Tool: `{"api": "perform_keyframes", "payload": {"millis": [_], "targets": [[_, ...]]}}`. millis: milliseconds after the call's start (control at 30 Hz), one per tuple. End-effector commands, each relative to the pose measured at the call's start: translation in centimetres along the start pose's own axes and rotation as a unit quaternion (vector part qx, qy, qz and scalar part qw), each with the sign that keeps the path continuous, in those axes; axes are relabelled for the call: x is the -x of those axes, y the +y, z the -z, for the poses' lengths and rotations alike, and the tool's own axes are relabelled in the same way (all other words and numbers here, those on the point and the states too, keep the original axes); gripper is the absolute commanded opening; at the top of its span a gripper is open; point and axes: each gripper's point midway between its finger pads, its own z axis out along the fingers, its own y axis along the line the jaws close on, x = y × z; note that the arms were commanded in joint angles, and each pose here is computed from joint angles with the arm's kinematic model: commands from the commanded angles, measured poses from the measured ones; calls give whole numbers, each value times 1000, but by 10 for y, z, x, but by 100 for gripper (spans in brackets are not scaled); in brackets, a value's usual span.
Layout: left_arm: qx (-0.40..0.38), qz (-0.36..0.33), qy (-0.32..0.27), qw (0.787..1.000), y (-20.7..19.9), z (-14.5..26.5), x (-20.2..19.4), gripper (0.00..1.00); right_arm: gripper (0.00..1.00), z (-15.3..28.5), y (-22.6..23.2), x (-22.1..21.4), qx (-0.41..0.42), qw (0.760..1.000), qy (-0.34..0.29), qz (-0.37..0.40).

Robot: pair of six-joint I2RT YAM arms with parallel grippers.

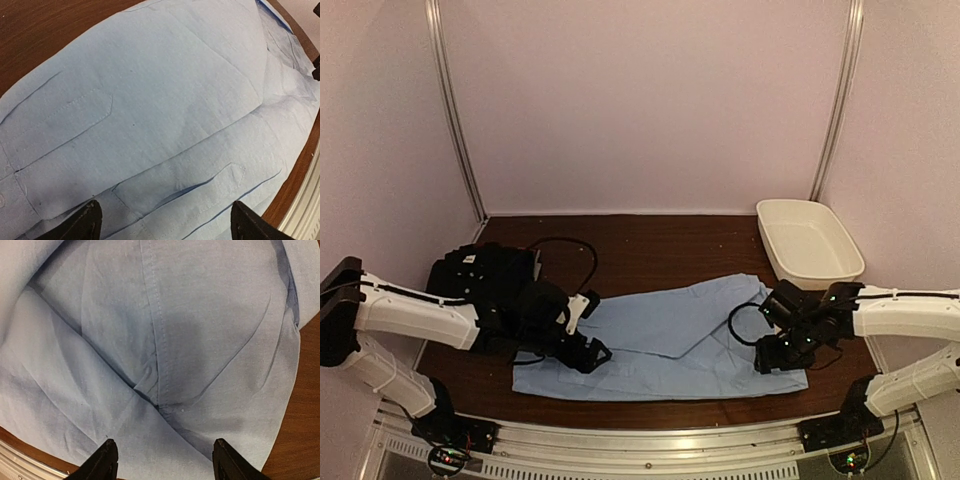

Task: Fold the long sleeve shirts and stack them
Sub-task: Smooth out the rectangle-folded shirt at the center of the board.

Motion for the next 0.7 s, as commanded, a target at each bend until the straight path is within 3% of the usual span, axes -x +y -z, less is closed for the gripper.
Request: {"api": "perform_keyframes", "payload": {"millis": [0, 467, 667], "targets": [[-40, -16, -37, 998, -23, -6, 27, 91, 66, -4, -9, 4, -37, 999, -8, 3], [46, -12, 52, 998, 13, -36, -28, 91, 66, -17, -5, 13, -48, 999, -15, 12], [53, -14, 63, 996, 15, -38, -39, 91, 66, -12, -6, 16, -52, 998, -23, 11]]}}
